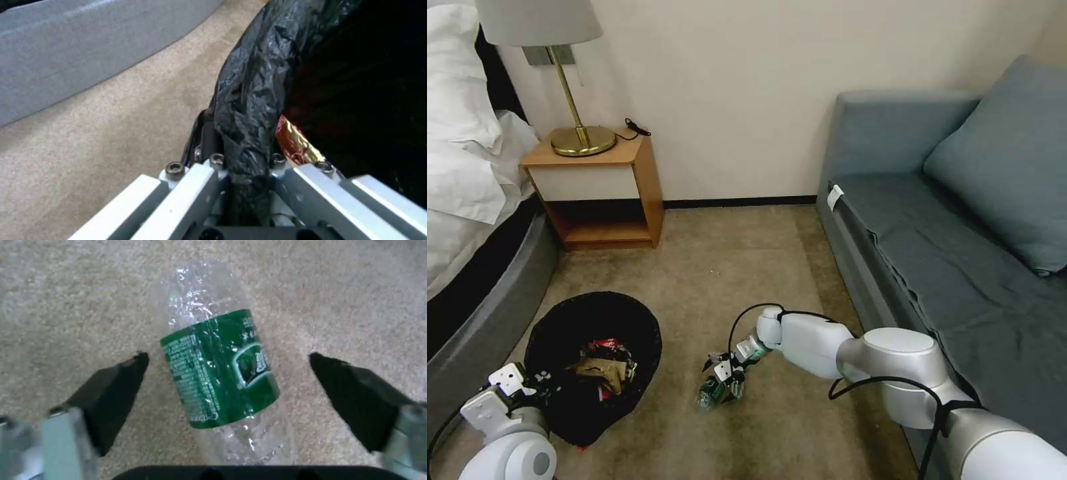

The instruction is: Pick up the trash bin, then pick up the garbage on the floor and place it into the trash bin.

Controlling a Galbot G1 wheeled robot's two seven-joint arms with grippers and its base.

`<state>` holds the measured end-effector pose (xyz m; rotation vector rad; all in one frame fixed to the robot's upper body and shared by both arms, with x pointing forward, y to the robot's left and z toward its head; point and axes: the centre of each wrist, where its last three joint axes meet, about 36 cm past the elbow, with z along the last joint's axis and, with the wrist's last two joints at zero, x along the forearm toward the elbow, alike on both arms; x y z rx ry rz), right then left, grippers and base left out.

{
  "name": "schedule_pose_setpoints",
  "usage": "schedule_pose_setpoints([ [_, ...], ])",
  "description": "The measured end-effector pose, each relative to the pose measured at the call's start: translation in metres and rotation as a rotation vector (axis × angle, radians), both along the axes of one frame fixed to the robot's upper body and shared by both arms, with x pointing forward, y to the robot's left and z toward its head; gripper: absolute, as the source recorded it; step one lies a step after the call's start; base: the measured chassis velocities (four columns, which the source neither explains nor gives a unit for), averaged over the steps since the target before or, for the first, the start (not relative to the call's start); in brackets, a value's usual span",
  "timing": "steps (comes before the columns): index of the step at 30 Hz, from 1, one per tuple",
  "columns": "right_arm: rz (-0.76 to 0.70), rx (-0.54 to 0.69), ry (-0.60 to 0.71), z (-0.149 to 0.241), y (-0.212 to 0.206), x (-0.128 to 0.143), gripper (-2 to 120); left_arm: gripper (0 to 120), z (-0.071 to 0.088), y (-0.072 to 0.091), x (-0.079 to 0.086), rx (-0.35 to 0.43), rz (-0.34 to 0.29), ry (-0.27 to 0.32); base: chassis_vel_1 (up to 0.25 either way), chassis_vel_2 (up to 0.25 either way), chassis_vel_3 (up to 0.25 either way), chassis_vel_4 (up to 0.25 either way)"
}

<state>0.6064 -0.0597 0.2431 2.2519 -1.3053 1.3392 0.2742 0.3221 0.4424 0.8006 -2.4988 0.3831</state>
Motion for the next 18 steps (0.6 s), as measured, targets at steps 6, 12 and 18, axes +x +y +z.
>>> schedule_pose_setpoints([
  [6,-0.009,0.0,0.003,-0.002,-0.002,-0.001,71,1,0.001,0.0,0.0,0.002,-0.002,-0.004,0.0,0.0,0.0,0.0],
  [12,-0.03,0.004,0.0,-0.004,-0.011,0.0,46,1,0.003,-0.001,0.0,0.004,-0.003,-0.008,0.0,0.0,0.0,0.0],
  [18,-0.04,0.02,0.002,-0.006,-0.016,-0.001,25,1,0.004,-0.002,-0.001,0.006,-0.004,-0.008,0.0,0.0,0.0,0.0],
])
